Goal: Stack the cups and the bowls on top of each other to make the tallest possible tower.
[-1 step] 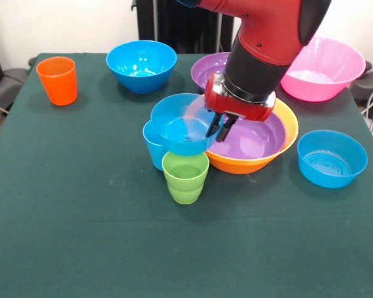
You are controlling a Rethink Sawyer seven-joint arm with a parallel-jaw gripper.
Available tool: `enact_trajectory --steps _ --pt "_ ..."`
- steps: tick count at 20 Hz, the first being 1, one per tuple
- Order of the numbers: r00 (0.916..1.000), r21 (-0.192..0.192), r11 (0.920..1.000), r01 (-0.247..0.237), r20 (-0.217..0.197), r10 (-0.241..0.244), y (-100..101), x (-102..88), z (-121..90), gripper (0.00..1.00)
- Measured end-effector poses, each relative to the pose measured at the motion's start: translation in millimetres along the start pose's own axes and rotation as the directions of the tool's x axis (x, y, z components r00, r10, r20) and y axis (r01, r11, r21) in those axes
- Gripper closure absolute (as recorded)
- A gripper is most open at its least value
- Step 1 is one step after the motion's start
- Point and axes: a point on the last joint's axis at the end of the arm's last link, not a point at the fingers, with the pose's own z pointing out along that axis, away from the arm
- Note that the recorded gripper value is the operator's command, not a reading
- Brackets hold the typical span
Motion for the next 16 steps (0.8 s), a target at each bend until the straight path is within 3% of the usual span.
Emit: enact_trajectory --steps 16 --pt "1.0 0.0 1.0 0.0 0.006 0.0 0.6 -3.5 0.6 1.0"
